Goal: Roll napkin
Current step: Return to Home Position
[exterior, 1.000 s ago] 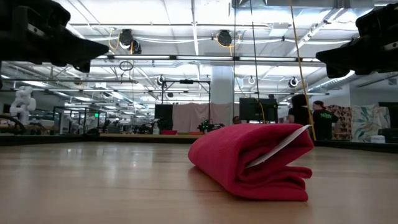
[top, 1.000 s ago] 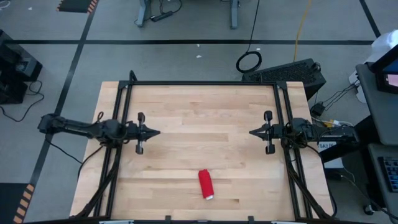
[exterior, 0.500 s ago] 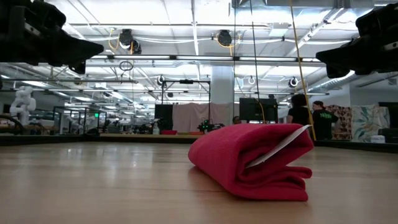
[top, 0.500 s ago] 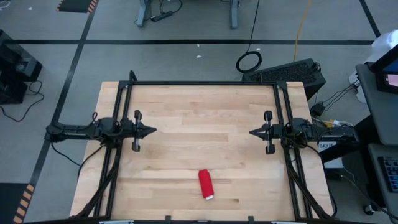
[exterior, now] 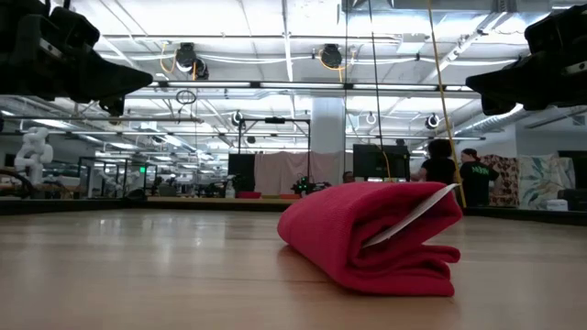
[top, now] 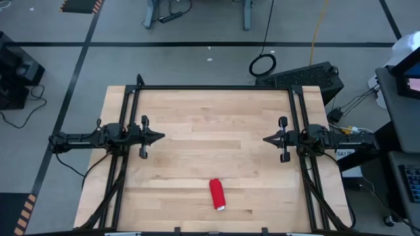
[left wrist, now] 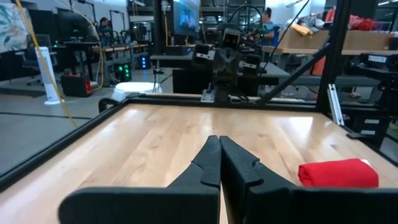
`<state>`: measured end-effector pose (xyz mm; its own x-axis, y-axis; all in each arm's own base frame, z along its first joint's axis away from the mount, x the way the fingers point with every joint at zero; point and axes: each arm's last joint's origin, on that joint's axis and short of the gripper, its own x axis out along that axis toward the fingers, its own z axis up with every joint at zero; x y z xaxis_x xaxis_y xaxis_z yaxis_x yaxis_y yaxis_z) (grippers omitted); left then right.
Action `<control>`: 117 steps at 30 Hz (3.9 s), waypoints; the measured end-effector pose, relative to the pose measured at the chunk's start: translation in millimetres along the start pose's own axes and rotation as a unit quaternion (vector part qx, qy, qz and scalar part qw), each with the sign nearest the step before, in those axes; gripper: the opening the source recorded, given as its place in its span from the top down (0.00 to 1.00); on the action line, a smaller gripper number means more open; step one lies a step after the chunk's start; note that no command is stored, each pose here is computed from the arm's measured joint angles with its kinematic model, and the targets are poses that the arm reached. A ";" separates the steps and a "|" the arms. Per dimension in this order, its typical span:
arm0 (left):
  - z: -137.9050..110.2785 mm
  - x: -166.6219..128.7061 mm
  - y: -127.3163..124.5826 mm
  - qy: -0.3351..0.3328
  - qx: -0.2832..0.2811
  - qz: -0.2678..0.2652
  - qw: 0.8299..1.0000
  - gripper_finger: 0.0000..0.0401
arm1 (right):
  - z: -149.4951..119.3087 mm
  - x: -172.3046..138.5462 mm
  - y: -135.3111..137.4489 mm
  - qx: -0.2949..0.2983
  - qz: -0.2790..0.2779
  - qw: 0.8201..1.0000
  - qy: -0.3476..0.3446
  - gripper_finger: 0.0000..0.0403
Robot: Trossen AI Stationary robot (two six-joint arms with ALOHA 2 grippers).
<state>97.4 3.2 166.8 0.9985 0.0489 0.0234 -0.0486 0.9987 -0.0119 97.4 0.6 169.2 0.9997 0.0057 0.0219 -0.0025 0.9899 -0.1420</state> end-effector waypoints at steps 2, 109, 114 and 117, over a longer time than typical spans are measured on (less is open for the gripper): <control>-0.2 0.0 -0.2 0.001 -0.002 -0.004 1.000 1.00 | 0.1 0.0 0.0 0.000 0.000 1.000 0.000 1.00; 2.3 -0.4 -6.2 -0.011 -0.004 -0.066 0.998 0.93 | 0.1 0.0 0.0 0.000 0.000 1.000 0.000 1.00; 2.3 -0.4 -6.2 -0.011 -0.004 -0.066 0.998 0.93 | 0.0 0.0 0.0 0.000 0.000 1.000 0.000 1.00; 2.3 -0.4 -6.2 -0.011 -0.004 -0.066 0.998 0.93 | 0.0 0.0 0.0 0.000 0.000 1.000 0.000 1.00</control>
<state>97.3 -2.9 169.1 0.9955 -0.0828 0.0470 0.0837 0.9964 -0.0156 97.4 0.6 169.2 0.9997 0.0061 0.0216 -0.0030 0.9899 -0.1420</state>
